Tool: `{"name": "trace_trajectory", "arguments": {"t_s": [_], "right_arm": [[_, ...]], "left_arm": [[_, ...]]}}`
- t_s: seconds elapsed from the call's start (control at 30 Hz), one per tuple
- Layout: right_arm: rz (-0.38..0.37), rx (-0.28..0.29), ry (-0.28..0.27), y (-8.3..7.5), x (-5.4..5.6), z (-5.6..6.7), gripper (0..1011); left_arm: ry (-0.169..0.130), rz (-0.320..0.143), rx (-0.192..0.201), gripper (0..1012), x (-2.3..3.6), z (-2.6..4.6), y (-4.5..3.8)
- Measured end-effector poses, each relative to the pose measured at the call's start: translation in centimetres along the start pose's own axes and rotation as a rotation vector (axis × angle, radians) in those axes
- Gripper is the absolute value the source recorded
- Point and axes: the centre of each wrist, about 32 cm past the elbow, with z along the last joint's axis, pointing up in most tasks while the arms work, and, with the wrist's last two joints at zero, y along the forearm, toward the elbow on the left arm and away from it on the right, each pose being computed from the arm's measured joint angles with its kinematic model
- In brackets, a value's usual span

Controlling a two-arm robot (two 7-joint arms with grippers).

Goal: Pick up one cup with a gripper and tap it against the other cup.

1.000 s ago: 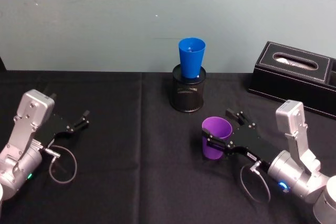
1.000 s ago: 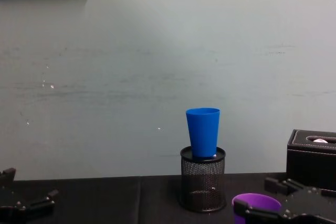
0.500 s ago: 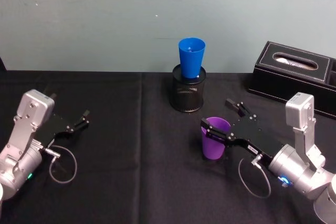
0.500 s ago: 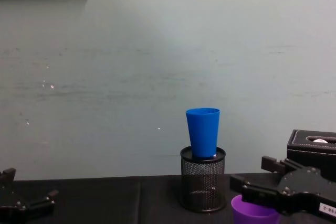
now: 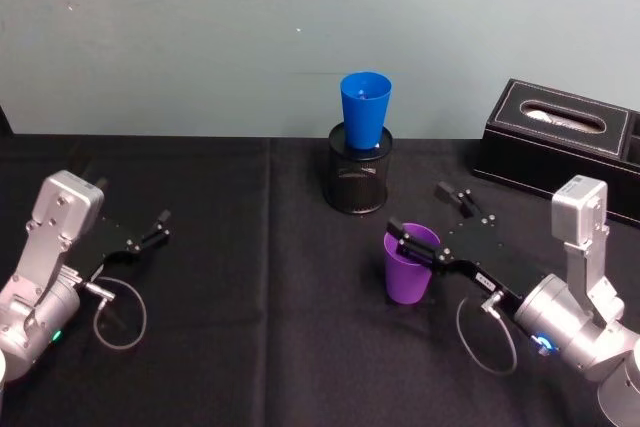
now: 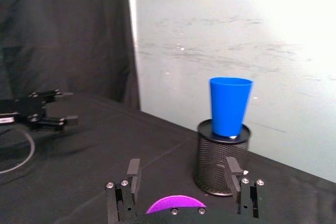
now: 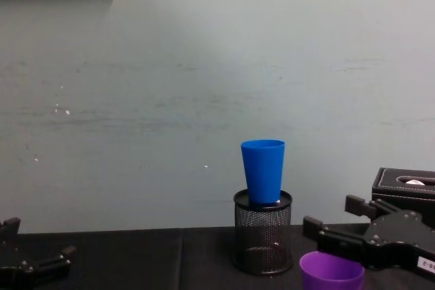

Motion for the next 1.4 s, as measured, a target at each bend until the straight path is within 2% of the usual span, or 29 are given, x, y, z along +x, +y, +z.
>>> {"name": "trace_trajectory", "arguments": {"t_s": [0.37,0.7,0.9,1.4], "right_arm": [[-0.166,0.017,0.011,-1.0,0.2,-0.3,1003],[-0.285,-0.007,0.012,-1.7,0.5,-1.3,1003],[-0.317,-0.024,0.016,-2.0,0.7,-1.9,1003],[-0.341,-0.075,0.035,-2.4,1.1,-3.4,1003]], "left_arm": [[0.000,0.000,0.000,1011,0.00,0.00,0.00],[0.000,0.000,0.000,1011,0.00,0.00,0.00],[0.000,0.000,0.000,1011,0.00,0.00,0.00],[0.000,0.000,0.000,1011,0.00,0.00,0.00]]}}
